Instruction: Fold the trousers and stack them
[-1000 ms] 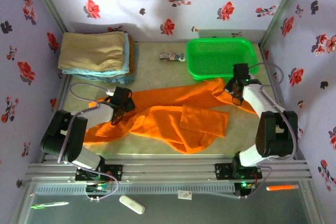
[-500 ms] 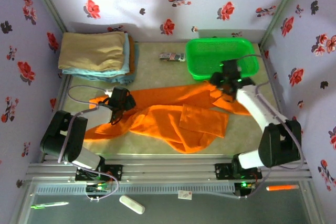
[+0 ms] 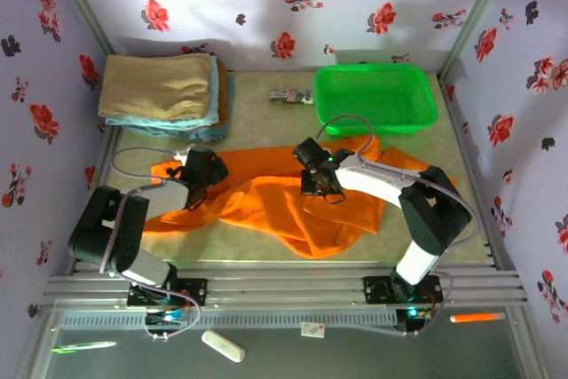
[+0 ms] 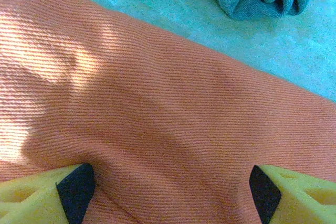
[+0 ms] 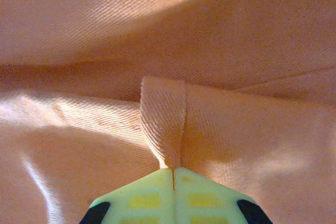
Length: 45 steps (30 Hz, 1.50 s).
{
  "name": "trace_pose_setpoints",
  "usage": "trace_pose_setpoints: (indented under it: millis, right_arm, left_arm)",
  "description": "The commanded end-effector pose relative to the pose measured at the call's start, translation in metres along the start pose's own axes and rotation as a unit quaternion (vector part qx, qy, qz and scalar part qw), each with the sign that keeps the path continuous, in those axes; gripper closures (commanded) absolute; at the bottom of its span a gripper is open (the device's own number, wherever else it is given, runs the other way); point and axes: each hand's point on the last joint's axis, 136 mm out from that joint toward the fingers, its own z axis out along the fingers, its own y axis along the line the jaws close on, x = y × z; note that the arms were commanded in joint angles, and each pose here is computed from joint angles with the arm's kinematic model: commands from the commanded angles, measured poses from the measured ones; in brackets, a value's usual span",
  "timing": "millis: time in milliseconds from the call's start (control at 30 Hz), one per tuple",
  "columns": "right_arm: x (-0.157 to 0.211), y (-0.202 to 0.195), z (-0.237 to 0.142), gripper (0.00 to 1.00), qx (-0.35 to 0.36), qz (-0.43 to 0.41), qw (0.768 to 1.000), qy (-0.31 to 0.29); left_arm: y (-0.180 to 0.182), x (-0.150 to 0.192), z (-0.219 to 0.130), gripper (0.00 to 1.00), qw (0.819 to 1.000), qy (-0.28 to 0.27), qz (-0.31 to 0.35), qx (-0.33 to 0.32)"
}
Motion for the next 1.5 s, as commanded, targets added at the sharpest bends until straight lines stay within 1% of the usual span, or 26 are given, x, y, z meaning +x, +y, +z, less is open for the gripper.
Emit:
trace_pose_setpoints:
  millis: [0,133,233,333,400,433,500,600,633,667,700,733,767,800,833,867,900,933,1000,1067,1133,1167,1233,1300,1400,1467]
  right_arm:
    - [-0.012,-0.032,-0.026,1.0,0.057,-0.003,0.997,-0.043]
    - [-0.022,-0.056,-0.049,1.0,0.07,0.012,0.995,-0.071]
    - [-0.031,-0.103,-0.079,1.0,0.12,0.042,0.986,-0.11]
    - [-0.033,-0.166,-0.121,1.0,0.169,0.108,0.967,-0.159]
    - [-0.028,-0.205,-0.157,1.0,0.186,0.166,0.944,-0.215]
    - [-0.024,-0.218,-0.173,1.0,0.189,0.189,0.933,-0.242]
    - [-0.01,-0.245,-0.208,1.0,0.201,0.244,0.9,-0.301]
    - [0.016,-0.277,-0.236,1.0,0.237,0.3,0.854,-0.354]
    - [0.023,-0.287,-0.241,0.96,0.258,0.315,0.839,-0.361]
    - [0.028,-0.295,-0.242,0.75,0.275,0.327,0.828,-0.363]
    - [0.028,-0.299,-0.237,0.53,0.278,0.341,0.824,-0.356]
    - [0.026,-0.301,-0.233,0.4,0.277,0.35,0.824,-0.348]
    - [0.026,-0.306,-0.231,0.24,0.283,0.368,0.818,-0.339]
    - [0.025,-0.309,-0.23,0.28,0.283,0.384,0.815,-0.328]
    - [0.022,-0.308,-0.23,0.4,0.272,0.388,0.818,-0.325]
    - [0.016,-0.304,-0.229,0.47,0.254,0.386,0.822,-0.332]
    - [0.015,-0.302,-0.23,0.49,0.245,0.388,0.821,-0.34]
    - [0.018,-0.303,-0.231,0.47,0.24,0.394,0.817,-0.346]
    - [0.02,-0.298,-0.227,0.33,0.217,0.395,0.818,-0.356]
    - [0.015,-0.286,-0.215,0.34,0.173,0.386,0.835,-0.351]
    - [0.01,-0.27,-0.196,0.34,0.123,0.382,0.854,-0.331]
    - [0.009,-0.264,-0.188,0.34,0.106,0.385,0.86,-0.318]
    - [0.004,-0.243,-0.163,0.35,0.049,0.379,0.881,-0.277]
    - [-0.003,-0.225,-0.14,0.35,0.007,0.372,0.897,-0.237]
    - [-0.014,-0.205,-0.1,0.35,-0.028,0.358,0.917,-0.174]
    - [-0.022,-0.199,-0.077,0.3,-0.033,0.352,0.924,-0.145]
  left_arm:
    - [0.054,0.058,0.005,0.18,0.992,0.097,-0.015,-0.075]
    - [0.06,0.056,0.003,0.2,0.993,0.09,-0.033,-0.075]
    - [0.063,0.051,-0.002,0.21,0.993,0.081,-0.042,-0.073]
    - [0.067,0.044,-0.008,0.22,0.993,0.07,-0.057,-0.07]
    - [0.071,0.041,-0.014,0.23,0.993,0.062,-0.069,-0.068]
    - [0.072,0.039,-0.016,0.23,0.993,0.058,-0.074,-0.067]
    - [0.074,0.036,-0.023,0.24,0.994,0.047,-0.081,-0.061]
    - [0.074,0.03,-0.034,0.24,0.994,0.034,-0.09,-0.052]
    - [0.074,0.028,-0.038,0.24,0.994,0.03,-0.092,-0.048]
    - [0.073,0.026,-0.042,0.24,0.994,0.026,-0.095,-0.044]
    - [0.073,0.025,-0.046,0.23,0.994,0.022,-0.097,-0.04]
    - [0.071,0.022,-0.05,0.2,0.994,0.019,-0.098,-0.035]
    - [0.069,0.02,-0.055,0.17,0.995,0.018,-0.096,-0.03]
    - [0.063,0.017,-0.059,0.17,0.996,0.017,-0.088,-0.017]
    - [0.06,0.014,-0.064,0.17,0.996,0.016,-0.083,-0.009]
    - [0.058,0.011,-0.07,0.17,0.997,0.015,-0.078,-0.004]
    - [0.057,0.009,-0.076,0.17,0.997,0.014,-0.073,-0.001]
    - [0.057,0.007,-0.081,0.17,0.998,0.01,-0.068,0.001]
    - [0.059,0.005,-0.092,0.16,0.998,0.001,-0.064,0.008]
    - [0.058,0.005,-0.099,0.15,0.998,-0.005,-0.063,0.017]
    - [0.052,0.004,-0.104,0.15,0.998,-0.003,-0.058,0.035]
    - [0.047,0.004,-0.106,0.15,0.998,0.0,-0.052,0.045]
    - [0.035,0.004,-0.108,0.16,0.998,0.009,-0.03,0.059]
    - [0.023,0.004,-0.107,0.16,0.998,0.016,-0.004,0.061]
    - [0.008,0.0,-0.098,0.16,0.998,0.025,0.023,0.054]
    - [0.001,-0.003,-0.087,0.14,0.998,0.031,0.029,0.047]
